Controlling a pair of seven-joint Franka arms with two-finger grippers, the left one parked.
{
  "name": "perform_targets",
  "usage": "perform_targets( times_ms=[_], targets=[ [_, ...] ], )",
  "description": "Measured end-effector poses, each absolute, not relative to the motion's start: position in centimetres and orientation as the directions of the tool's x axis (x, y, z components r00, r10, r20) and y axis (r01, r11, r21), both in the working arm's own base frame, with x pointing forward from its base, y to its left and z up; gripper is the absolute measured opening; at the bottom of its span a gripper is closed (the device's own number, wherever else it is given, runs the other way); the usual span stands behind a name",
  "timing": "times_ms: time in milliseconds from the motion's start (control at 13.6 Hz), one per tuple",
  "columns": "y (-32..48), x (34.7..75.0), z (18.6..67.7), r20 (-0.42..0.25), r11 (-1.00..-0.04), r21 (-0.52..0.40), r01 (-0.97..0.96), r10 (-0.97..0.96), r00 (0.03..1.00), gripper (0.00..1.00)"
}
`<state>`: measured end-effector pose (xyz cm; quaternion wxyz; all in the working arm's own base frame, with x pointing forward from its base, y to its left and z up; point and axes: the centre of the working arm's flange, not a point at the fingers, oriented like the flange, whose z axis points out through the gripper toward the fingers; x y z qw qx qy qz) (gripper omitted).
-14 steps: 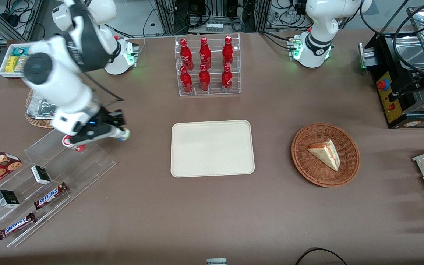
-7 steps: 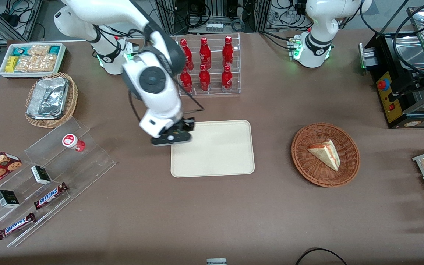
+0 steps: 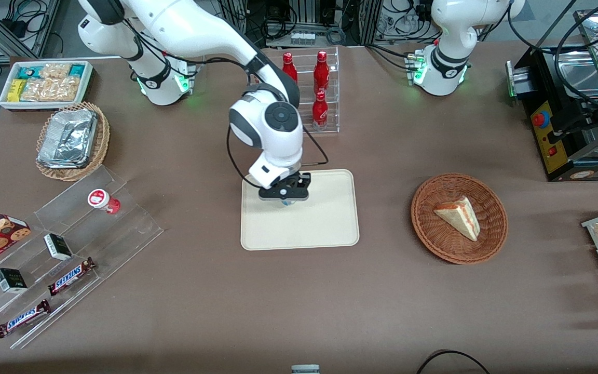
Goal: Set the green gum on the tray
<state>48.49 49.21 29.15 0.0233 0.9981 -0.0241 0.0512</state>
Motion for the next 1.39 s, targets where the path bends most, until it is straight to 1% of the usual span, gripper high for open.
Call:
perform_targets(
  times_ms=[294,440,587,661,734,807,954,1174,1394],
  targets=[
    [51.2,46.9,24.9,0.103,-0.997,0.041,-0.061,-0.056,0.993,0.59],
    [51.5,46.6,23.8,0.105,-0.997,0.037,-0.064,-0.06,0.993,0.59],
    [51.5,46.7,23.9,0.106,-0.997,0.036,-0.065,-0.061,0.992,0.59],
    [51.5,46.7,23.9,0.107,-0.997,0.035,-0.065,-0.061,0.992,0.65],
    [51.5,46.7,23.9,0.107,-0.997,0.035,-0.065,-0.061,0.992,0.73],
    [51.5,46.8,24.1,0.11,-0.997,0.032,-0.066,-0.062,0.992,0.84],
    [51.3,47.5,25.0,0.123,-0.997,0.022,-0.075,-0.071,0.99,1.0],
    [49.9,49.5,28.3,0.143,-0.994,0.008,-0.112,-0.11,0.984,1.0],
    [44.6,52.1,35.6,0.116,-0.987,0.054,-0.149,-0.142,0.983,1.0]
  ],
)
